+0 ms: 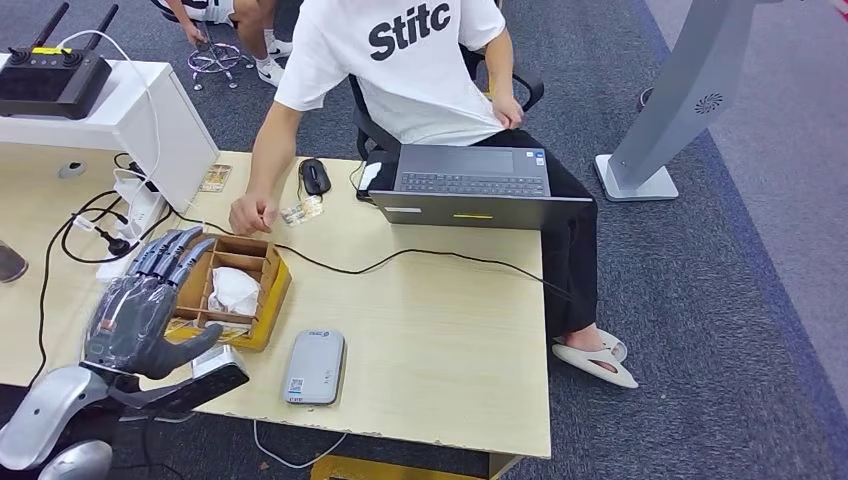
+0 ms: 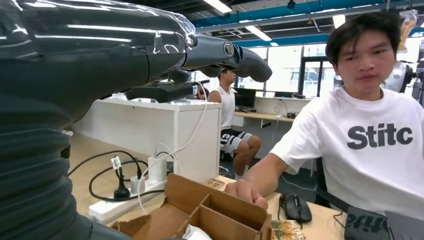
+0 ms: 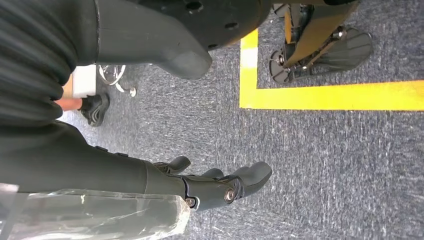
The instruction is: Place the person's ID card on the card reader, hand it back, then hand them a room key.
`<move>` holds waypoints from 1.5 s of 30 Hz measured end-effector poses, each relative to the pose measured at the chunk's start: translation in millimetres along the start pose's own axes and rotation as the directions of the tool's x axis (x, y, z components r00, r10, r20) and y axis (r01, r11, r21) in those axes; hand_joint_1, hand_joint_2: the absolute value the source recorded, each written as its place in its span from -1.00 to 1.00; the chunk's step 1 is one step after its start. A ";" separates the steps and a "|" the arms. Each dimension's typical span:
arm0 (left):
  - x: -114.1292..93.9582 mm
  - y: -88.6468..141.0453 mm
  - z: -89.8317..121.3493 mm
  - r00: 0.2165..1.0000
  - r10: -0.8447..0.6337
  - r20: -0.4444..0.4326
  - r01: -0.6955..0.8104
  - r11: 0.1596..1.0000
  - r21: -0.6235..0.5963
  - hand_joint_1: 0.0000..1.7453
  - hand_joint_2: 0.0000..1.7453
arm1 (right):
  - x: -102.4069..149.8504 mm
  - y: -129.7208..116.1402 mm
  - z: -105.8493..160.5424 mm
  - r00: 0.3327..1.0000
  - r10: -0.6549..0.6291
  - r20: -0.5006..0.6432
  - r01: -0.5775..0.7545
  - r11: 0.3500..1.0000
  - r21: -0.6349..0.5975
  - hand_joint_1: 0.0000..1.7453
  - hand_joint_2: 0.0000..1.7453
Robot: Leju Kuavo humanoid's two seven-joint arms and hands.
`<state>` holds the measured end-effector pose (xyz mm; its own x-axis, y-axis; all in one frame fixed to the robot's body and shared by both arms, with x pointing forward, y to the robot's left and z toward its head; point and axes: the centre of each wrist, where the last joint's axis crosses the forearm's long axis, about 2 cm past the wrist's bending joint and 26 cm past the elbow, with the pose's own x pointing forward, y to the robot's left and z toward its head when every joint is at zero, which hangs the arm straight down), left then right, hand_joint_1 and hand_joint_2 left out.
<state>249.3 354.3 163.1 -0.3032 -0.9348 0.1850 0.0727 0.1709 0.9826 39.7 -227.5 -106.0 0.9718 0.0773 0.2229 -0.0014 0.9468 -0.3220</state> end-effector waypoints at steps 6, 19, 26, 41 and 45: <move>-5.5 -0.9 8.0 0.999 -0.036 -0.011 0.036 0.998 -0.049 -1.00 1.00 | 0.1 0.9 0.5 1.000 -0.003 -0.001 0.003 1.000 -0.001 -1.00 1.00; -0.6 -25.4 18.9 0.989 -0.088 -0.116 0.081 0.995 -0.061 -1.00 1.00 | 0.2 3.8 1.9 1.000 -0.003 -0.011 0.003 1.000 0.004 -1.00 1.00; 2.5 -47.8 27.3 0.977 -0.073 -0.200 0.055 0.994 -0.092 -1.00 1.00 | 0.1 3.9 2.0 1.000 -0.002 -0.018 0.002 1.000 0.003 -1.00 1.00; -16.3 -72.1 40.1 0.925 -0.035 -0.378 -0.010 0.993 -0.116 -1.00 1.00 | 0.7 4.9 2.2 1.000 0.023 -0.011 -0.022 1.000 0.021 -1.00 1.00; -23.8 -76.8 41.9 0.913 -0.053 -0.404 0.005 0.993 -0.119 -1.00 1.00 | 0.8 4.9 2.1 0.999 0.035 -0.007 -0.035 0.999 0.029 -1.00 1.00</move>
<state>211.2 376.4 83.9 0.1031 -0.9885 0.1103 0.1834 0.1279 0.9747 40.0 -222.1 -105.4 0.9727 0.1083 0.2053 -0.0422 0.9522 -0.3024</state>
